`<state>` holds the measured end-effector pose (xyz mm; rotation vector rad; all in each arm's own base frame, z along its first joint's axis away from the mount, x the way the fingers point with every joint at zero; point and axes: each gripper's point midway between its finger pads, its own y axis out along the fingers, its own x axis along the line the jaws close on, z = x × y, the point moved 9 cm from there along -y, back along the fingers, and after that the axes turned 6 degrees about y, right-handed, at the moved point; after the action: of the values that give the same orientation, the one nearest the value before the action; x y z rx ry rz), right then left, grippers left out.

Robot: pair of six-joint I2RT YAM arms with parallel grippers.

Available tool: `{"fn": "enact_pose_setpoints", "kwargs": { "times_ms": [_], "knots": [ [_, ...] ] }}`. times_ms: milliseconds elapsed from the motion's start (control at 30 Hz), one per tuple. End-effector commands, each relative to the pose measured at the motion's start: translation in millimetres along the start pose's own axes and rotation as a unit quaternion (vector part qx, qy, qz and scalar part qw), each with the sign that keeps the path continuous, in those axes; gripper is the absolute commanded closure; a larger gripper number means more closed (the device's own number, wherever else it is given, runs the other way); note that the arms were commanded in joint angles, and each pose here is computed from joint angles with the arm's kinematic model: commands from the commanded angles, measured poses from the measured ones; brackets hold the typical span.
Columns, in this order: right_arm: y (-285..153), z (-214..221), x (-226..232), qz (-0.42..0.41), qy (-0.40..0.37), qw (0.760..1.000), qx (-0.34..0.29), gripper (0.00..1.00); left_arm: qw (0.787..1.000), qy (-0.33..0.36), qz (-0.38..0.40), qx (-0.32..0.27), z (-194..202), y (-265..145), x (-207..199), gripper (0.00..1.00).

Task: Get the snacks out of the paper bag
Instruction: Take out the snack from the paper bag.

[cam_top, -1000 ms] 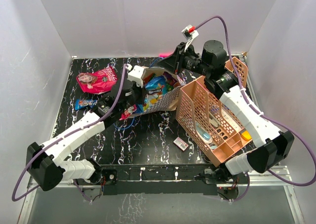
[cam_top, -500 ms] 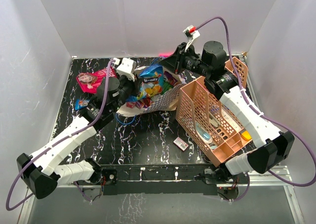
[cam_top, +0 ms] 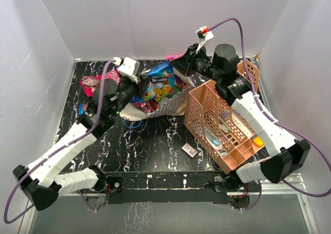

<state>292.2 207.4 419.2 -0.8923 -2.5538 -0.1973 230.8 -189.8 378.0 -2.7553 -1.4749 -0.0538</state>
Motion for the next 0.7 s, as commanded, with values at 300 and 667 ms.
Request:
{"fn": "enact_pose_setpoints", "kwargs": {
  "times_ms": [300,667],
  "knots": [
    [-22.1,-22.0,-5.1,0.121,0.000,0.987,-0.107,0.92,0.972,0.074,-0.089,-0.203,-117.4,-110.7,38.6,1.00],
    [-39.1,-29.1,-7.4,0.173,-0.012,0.975,-0.142,0.92,0.878,0.121,-0.461,-0.054,-82.9,-98.7,92.2,1.00]
  ]
}}
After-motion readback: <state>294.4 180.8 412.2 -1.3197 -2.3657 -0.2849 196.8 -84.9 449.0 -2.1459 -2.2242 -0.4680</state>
